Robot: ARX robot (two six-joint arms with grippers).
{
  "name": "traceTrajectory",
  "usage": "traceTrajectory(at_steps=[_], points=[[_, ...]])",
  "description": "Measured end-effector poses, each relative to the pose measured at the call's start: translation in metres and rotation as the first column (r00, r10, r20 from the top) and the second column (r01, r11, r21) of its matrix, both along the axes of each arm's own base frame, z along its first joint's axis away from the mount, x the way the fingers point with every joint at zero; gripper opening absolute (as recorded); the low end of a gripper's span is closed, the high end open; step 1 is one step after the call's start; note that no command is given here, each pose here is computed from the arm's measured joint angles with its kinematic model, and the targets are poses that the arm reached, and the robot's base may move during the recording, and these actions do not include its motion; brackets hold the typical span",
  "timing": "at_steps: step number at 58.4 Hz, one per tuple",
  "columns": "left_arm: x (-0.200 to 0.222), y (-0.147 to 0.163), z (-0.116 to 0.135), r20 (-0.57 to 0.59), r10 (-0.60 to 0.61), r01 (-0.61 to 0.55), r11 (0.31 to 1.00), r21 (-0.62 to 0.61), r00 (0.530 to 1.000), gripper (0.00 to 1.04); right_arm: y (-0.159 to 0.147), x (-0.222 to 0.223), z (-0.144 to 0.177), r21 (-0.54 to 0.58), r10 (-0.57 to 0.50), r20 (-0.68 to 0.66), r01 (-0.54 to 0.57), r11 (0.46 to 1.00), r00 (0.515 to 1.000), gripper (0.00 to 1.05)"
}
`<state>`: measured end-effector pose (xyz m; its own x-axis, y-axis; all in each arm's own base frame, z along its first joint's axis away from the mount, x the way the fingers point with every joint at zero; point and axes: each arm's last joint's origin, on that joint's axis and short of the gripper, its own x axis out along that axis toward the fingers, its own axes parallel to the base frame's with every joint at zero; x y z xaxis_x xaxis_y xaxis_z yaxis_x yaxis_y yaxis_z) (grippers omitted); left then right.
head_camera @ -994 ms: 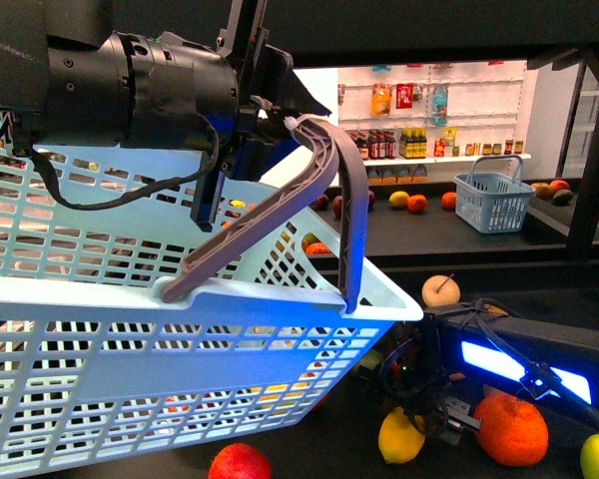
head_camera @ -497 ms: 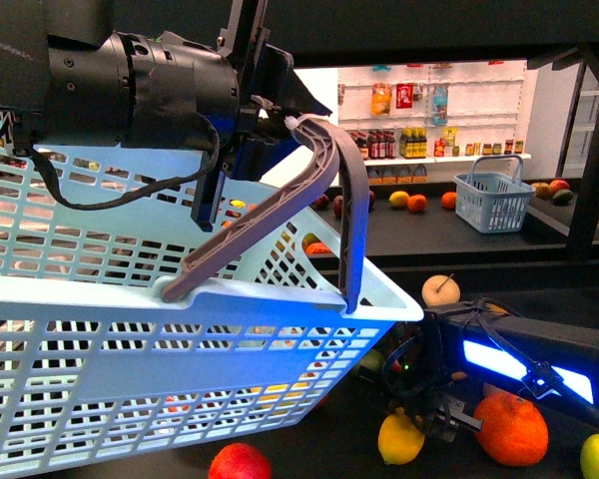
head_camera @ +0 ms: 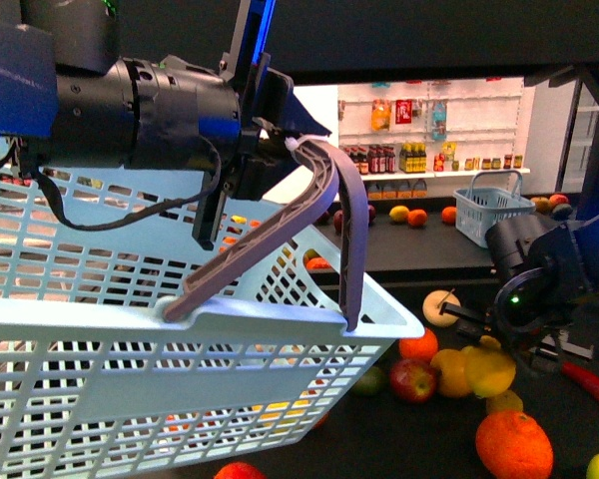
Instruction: Pick lemon from shelf
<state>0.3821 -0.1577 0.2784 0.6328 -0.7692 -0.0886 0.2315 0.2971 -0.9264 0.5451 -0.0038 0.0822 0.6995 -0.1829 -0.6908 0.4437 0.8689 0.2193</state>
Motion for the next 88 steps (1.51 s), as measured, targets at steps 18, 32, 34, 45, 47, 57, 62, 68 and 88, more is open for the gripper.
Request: traceTrajectory(at_steps=[18, 32, 34, 45, 47, 57, 62, 68, 88], points=[[0.0, 0.0, 0.0, 0.0, 0.0, 0.0, 1.0, 0.0, 1.0, 0.1, -0.009, -0.049, 0.123, 0.093, 0.161, 0.194, -0.182, 0.979, 0.968, 0.52], [0.0, 0.0, 0.0, 0.0, 0.0, 0.0, 1.0, 0.0, 1.0, 0.1, 0.021, -0.101, 0.205, 0.147, 0.333, 0.375, -0.41, 0.9, 0.865, 0.52], [0.0, 0.0, 0.0, 0.001, 0.0, 0.0, 1.0, 0.0, 1.0, 0.1, 0.027, -0.109, 0.21, 0.154, 0.356, 0.388, -0.441, 0.884, 0.85, 0.52], [0.0, 0.0, 0.0, 0.0, 0.0, 0.0, 1.0, 0.0, 1.0, 0.1, 0.067, -0.143, 0.216, 0.164, 0.479, 0.421, -0.584, 0.795, 0.77, 0.52], [0.0, 0.0, 0.0, 0.0, 0.0, 0.0, 1.0, 0.0, 1.0, 0.1, 0.073, -0.146, 0.214, 0.163, 0.494, 0.417, -0.598, 0.785, 0.763, 0.52], [0.0, 0.0, 0.0, 0.0, 0.0, 0.0, 1.0, 0.0, 1.0, 0.1, 0.099, -0.155, 0.198, 0.157, 0.555, 0.396, -0.649, 0.744, 0.732, 0.52], [0.0, 0.0, 0.0, 0.0, 0.001, -0.001, 1.0, 0.0, 1.0, 0.1, 0.105, -0.156, 0.194, 0.142, 0.569, 0.397, -0.66, 0.737, 0.72, 0.52], [0.0, 0.0, 0.0, 0.001, 0.0, 0.0, 1.0, 0.0, 1.0, 0.1, 0.111, -0.155, 0.191, 0.128, 0.573, 0.396, -0.661, 0.739, 0.718, 0.52], [0.001, 0.0, -0.001, 0.002, 0.004, -0.004, 1.0, 0.006, 1.0, 0.1, 0.123, -0.148, 0.173, 0.126, 0.583, 0.369, -0.661, 0.74, 0.724, 0.52]])
